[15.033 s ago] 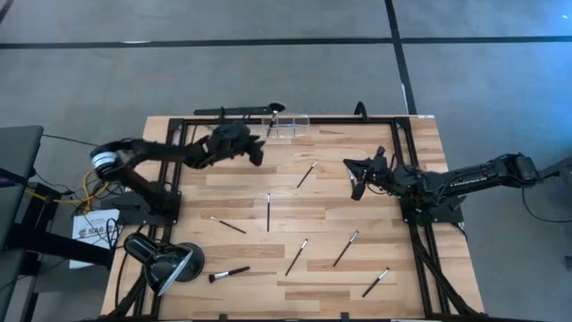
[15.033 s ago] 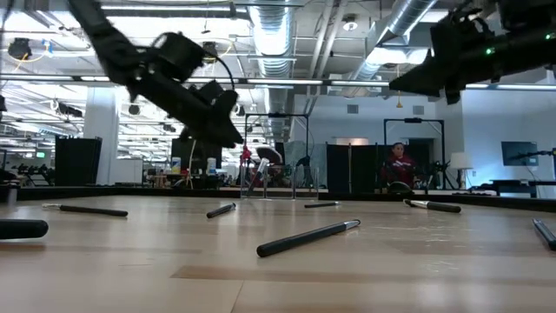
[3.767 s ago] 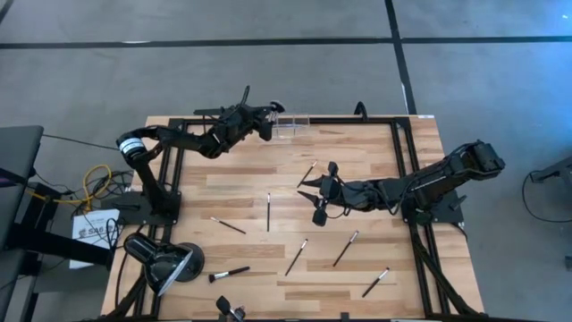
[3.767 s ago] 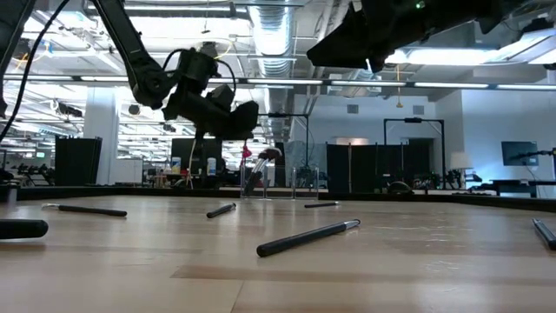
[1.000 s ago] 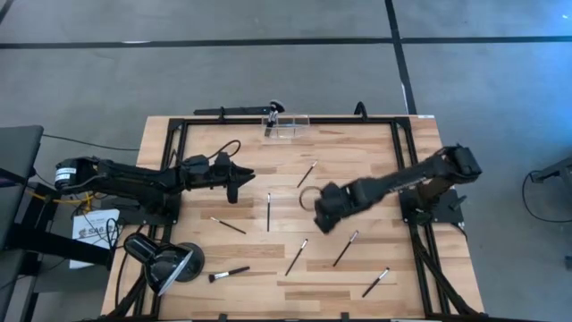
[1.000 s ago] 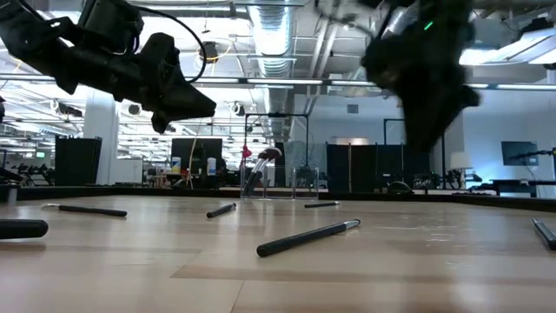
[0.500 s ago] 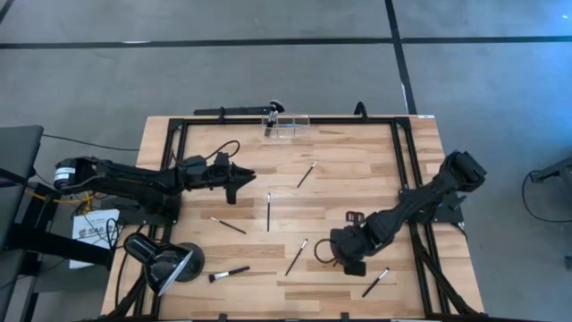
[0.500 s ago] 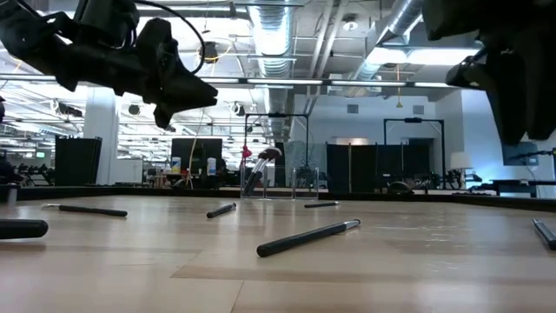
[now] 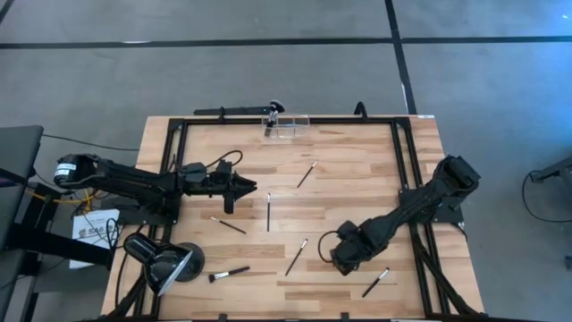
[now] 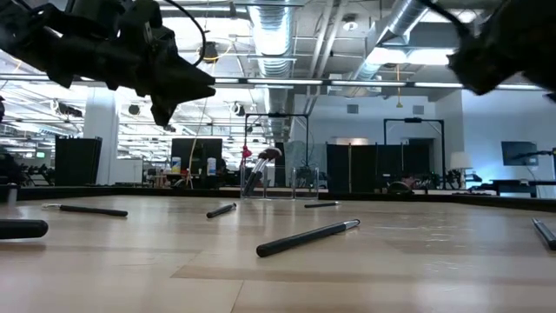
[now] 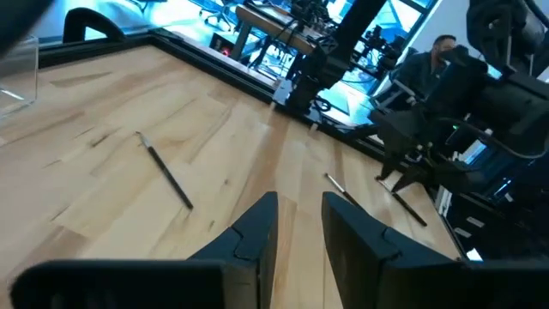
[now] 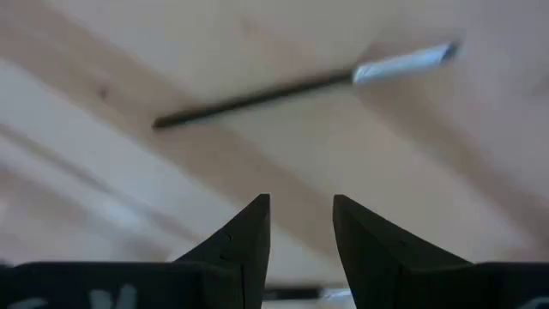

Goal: Sort items
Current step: Put the eyeshadow brush into the right section of the transparent organizer

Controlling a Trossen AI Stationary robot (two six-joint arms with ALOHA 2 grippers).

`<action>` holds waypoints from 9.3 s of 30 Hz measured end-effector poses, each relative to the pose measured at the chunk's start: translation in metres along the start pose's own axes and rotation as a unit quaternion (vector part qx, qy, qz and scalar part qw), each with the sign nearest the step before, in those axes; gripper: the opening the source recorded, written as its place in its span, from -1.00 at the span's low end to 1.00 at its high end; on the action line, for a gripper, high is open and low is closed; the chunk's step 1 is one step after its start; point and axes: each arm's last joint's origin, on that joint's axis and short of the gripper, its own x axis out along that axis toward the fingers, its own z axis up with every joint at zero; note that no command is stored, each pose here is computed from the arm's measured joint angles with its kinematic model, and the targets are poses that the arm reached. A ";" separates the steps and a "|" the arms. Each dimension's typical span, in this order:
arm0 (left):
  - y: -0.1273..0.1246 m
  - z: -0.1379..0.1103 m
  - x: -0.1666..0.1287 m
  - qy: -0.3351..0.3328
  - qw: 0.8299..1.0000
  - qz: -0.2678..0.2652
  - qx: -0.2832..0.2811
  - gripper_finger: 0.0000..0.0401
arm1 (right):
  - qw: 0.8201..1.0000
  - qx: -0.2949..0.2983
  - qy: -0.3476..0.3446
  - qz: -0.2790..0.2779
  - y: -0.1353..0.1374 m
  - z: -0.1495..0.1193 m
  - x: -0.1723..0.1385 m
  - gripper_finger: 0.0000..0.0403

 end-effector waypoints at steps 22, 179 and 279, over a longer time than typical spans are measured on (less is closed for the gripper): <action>-0.006 0.016 -0.012 -0.042 0.999 -0.034 0.004 -0.55 | 0.985 0.169 0.022 -0.003 -0.005 -0.103 0.014 -0.41; 0.001 0.018 -0.012 -0.036 0.995 -0.052 0.078 -0.55 | 0.773 -0.274 -0.561 0.113 -0.048 0.240 -0.091 -1.00; 0.009 0.013 -0.012 -0.030 0.994 0.059 0.085 -0.55 | 0.851 -0.142 -0.486 0.140 -0.173 0.297 -0.043 -0.74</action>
